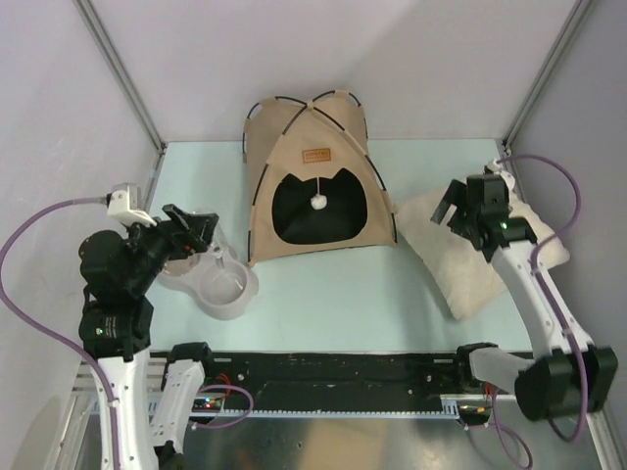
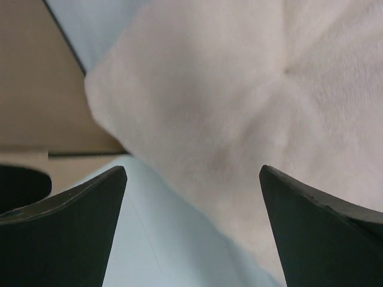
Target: Set up the pet tent
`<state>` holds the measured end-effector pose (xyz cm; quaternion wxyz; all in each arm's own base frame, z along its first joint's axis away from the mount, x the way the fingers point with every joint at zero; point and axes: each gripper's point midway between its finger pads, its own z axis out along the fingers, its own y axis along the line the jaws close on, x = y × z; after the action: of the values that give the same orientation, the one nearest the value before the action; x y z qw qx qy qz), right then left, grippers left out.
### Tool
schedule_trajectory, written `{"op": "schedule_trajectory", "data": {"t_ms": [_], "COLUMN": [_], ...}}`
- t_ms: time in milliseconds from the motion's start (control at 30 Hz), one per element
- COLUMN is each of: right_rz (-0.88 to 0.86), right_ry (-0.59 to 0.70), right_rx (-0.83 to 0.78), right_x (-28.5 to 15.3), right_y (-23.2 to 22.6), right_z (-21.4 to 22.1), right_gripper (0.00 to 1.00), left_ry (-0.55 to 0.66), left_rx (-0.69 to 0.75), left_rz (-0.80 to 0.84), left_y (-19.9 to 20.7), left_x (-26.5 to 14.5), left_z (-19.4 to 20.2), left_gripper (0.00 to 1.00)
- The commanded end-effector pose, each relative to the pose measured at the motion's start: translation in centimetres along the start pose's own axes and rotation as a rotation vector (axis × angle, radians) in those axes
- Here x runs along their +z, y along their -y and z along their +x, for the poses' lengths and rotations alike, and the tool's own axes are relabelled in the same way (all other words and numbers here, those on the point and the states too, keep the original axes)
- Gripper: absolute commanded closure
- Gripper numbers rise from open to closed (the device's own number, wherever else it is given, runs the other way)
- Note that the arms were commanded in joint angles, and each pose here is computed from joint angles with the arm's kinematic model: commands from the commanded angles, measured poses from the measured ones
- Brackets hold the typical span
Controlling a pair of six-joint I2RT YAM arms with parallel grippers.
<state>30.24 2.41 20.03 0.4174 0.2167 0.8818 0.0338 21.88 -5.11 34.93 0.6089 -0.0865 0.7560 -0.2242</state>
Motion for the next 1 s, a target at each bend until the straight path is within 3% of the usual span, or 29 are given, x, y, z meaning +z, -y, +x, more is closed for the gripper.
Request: {"op": "schedule_trajectory", "data": {"t_ms": [0,467,667,800,967], "right_rz": [0.031,0.493,0.695,0.705,0.678], "right_ry": [0.140,0.047,-0.066,-0.107,-0.254], "right_rx": [0.111,0.378,0.453,0.469,0.485], "right_x": [3.1,14.7,15.9,16.9,19.8], "right_y": [-2.0,-1.4,1.5,2.3,3.3], "right_z": [-6.6,-9.4,-5.0,-2.6,1.5], "right_gripper": [0.01,0.01,0.01,0.01,0.00], "left_ry": [-0.003,-0.024,0.002,0.026,0.036], "left_rx": [0.065,0.042,0.051,0.063,0.078], "left_rz": [0.155,0.137,0.121,0.105,0.097], "left_y": [3.5,3.3,3.4,3.3,3.4], "left_x": [-0.2,0.9,0.8,0.8,1.1], "left_z": [-1.5,-1.5,-2.4,-3.4,-4.2], "left_gripper": [0.12,0.11,0.11,0.11,0.11]}}
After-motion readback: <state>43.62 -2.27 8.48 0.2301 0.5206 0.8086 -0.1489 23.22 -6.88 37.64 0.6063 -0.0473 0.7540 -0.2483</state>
